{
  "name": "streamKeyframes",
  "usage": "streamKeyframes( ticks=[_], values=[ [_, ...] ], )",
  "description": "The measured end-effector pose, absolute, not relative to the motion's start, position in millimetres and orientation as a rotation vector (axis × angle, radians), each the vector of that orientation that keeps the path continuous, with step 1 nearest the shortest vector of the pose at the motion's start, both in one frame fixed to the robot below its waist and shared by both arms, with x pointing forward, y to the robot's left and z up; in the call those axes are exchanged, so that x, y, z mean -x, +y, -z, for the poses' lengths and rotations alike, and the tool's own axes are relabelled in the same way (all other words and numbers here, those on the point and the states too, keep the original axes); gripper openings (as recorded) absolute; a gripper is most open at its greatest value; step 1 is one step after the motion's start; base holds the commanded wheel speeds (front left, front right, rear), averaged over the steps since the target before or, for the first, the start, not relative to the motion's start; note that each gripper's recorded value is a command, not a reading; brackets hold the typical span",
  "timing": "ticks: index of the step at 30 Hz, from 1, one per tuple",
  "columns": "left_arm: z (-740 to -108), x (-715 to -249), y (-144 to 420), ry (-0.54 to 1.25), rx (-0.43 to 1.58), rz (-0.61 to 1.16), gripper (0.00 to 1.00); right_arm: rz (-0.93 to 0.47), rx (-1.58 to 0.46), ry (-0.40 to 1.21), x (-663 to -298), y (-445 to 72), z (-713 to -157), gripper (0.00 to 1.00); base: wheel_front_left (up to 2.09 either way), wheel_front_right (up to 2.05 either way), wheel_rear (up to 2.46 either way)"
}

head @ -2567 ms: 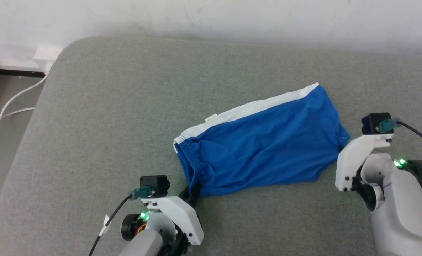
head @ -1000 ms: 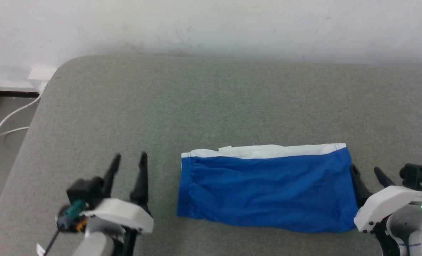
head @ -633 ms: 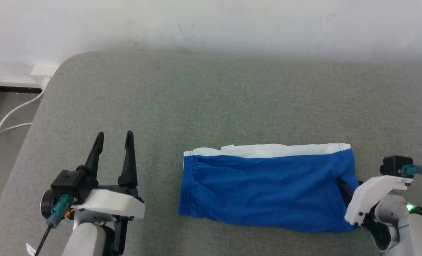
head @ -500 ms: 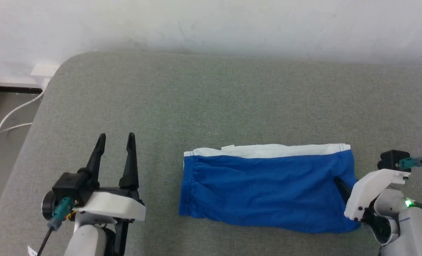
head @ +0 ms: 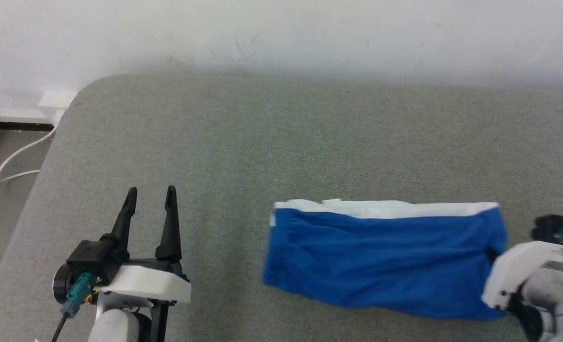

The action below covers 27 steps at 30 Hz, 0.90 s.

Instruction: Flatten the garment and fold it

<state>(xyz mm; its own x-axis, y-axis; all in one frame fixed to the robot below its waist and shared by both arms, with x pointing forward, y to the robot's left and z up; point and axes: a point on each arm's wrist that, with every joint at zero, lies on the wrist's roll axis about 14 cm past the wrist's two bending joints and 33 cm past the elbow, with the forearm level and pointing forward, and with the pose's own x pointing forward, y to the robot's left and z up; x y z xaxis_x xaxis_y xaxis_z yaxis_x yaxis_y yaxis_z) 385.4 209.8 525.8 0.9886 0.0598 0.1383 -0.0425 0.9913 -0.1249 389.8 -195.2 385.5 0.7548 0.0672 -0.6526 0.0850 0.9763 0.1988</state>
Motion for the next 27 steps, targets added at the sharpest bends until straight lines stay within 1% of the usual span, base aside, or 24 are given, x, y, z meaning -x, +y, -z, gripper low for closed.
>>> streamKeyframes(
  ticks=[6, 8, 11, 15, 22, 27],
  values=[
    [-519.6, -384.4, 207.4, -0.125, 0.127, -0.046, 1.00, 0.220, -0.121, 0.666, -376.7, -268.3, -399.8, 0.00, 0.00, 0.00, 0.00],
    [-517.4, -384.0, 207.1, -0.119, 0.125, -0.043, 1.00, 0.248, -0.093, 0.647, -375.8, -278.6, -406.9, 0.00, 0.00, 0.00, 0.00],
    [-515.8, -383.5, 206.9, -0.114, 0.127, -0.044, 1.00, 0.233, -0.056, 0.616, -378.8, -276.1, -419.5, 0.00, 0.00, 0.00, 0.00],
    [-514.6, -381.7, 206.0, -0.110, 0.127, -0.040, 1.00, 0.117, -0.048, 0.566, -387.4, -241.8, -443.8, 0.00, 0.00, 0.00, 0.00],
    [-512.0, -378.7, 207.2, -0.101, 0.128, -0.044, 1.00, -0.214, -0.004, 0.533, -384.6, -136.8, -481.5, 0.00, 0.00, 0.00, 0.00],
    [-507.5, -377.6, 207.2, -0.087, 0.129, -0.042, 1.00, -0.416, 0.044, 0.549, -380.1, -70.9, -481.8, 0.00, 0.00, 0.00, 0.00]
  ],
)
